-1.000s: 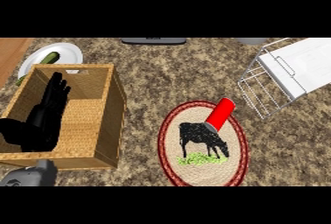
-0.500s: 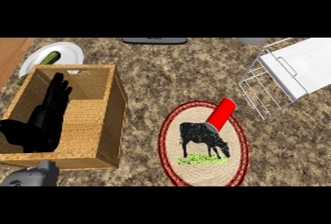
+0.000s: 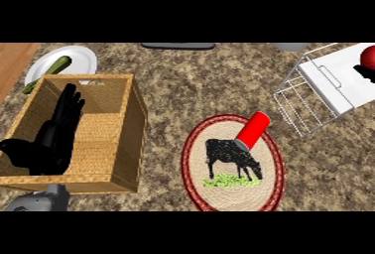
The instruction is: Pick the tomato from the placemat and place it in the tiered shelf
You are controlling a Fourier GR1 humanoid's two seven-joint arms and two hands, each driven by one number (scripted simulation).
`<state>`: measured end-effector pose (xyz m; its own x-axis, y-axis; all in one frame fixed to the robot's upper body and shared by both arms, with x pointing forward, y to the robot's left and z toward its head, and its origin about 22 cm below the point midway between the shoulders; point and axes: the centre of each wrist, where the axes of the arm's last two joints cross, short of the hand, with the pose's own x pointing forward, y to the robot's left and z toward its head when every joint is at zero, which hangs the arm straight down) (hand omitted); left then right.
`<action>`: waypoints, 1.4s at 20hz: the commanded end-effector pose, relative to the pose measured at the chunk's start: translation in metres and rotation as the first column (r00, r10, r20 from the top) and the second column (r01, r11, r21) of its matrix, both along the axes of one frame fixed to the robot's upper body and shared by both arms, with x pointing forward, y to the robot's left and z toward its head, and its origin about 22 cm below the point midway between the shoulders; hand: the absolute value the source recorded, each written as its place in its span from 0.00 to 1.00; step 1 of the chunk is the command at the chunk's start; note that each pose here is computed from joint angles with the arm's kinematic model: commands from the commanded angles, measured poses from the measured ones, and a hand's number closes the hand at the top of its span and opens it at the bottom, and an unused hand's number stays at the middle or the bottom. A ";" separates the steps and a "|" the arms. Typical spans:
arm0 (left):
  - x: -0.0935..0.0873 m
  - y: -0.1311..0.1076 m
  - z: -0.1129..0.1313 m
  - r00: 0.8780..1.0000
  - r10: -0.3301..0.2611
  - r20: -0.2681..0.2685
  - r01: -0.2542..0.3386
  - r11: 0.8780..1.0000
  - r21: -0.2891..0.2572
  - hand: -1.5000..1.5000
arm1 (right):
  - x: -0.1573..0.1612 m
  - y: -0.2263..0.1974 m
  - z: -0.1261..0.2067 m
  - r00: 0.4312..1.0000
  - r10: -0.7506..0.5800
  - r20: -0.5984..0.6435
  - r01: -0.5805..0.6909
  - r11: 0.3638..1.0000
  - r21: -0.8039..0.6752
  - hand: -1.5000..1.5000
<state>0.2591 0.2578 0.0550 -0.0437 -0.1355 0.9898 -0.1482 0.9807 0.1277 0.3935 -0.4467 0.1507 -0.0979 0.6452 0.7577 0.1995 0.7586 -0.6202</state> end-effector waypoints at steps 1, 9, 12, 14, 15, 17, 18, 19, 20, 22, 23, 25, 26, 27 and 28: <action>0.011 -0.006 0.001 1.000 0.003 0.002 -0.003 1.000 -0.010 0.50 | 0.004 -0.003 0.002 0.997 0.044 -0.057 -0.043 0.999 0.017 0.00; 0.008 0.002 0.007 1.000 0.006 0.015 -0.006 1.000 -0.013 0.50 | -0.004 -0.021 0.008 0.996 0.090 0.026 -0.093 0.989 0.118 0.00; 0.008 -0.003 0.005 1.000 -0.003 -0.007 0.003 1.000 -0.006 0.50 | 0.000 -0.019 0.019 0.991 0.109 0.078 -0.122 0.974 0.190 0.00; 0.014 -0.009 0.007 1.000 0.004 0.006 -0.003 1.000 -0.022 0.50 | 0.005 -0.016 0.033 0.990 0.099 0.101 -0.122 0.959 0.254 0.00; -0.002 0.001 0.010 1.000 -0.015 -0.009 0.015 1.000 -0.002 0.50 | -0.009 -0.037 0.043 0.990 0.080 0.119 -0.110 0.958 0.264 0.00; 0.012 0.002 0.013 1.000 0.022 0.023 -0.022 1.000 0.011 0.50 | -0.003 -0.030 0.051 0.994 0.003 0.110 -0.033 0.962 0.273 0.00; 0.006 0.002 0.005 1.000 0.002 0.012 -0.002 1.000 -0.004 0.50 | -0.011 -0.044 0.072 0.992 -0.004 0.128 -0.036 0.950 0.310 0.00; 0.008 0.019 -0.004 1.000 0.021 0.004 -0.021 1.000 -0.001 0.50 | -0.017 -0.049 0.051 0.992 -0.043 0.115 0.009 0.960 0.280 0.00; 0.003 0.004 -0.008 1.000 -0.008 0.009 0.008 1.000 -0.003 0.50 | -0.028 -0.065 0.074 0.990 -0.080 0.119 0.039 0.947 0.318 0.00; 0.009 0.019 0.005 1.000 0.027 0.010 -0.027 1.000 0.000 0.50 | -0.051 -0.090 0.071 0.984 -0.135 0.113 0.091 0.939 0.331 0.00; 0.011 -0.012 0.013 1.000 0.014 0.019 -0.014 1.000 -0.011 0.50 | -0.048 -0.086 0.071 0.982 -0.165 0.089 0.124 0.928 0.351 0.00; 0.012 0.000 0.015 1.000 -0.004 0.006 0.004 1.000 -0.017 0.50 | -0.066 -0.105 0.088 0.980 -0.193 0.051 0.159 0.911 0.380 0.00; 0.002 0.000 0.003 1.000 0.001 0.004 -0.001 1.000 -0.014 0.50 | -0.079 -0.116 0.076 0.979 -0.200 0.041 0.171 0.914 0.368 0.00; 0.002 -0.004 0.002 1.000 0.007 0.021 -0.007 1.000 -0.008 0.50 | -0.092 -0.126 0.070 0.979 -0.193 0.058 0.160 0.920 0.358 0.00; 0.009 0.003 0.003 1.000 0.004 0.007 -0.004 1.000 -0.019 0.50 | -0.103 -0.136 0.092 0.975 -0.219 0.035 0.193 0.915 0.355 0.00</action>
<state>0.2658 0.2598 0.0597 -0.0496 -0.1260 0.9908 -0.1551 0.9810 0.1170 0.3250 -0.5532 0.2257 -0.0940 0.3629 0.9271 0.3687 0.8777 -0.3062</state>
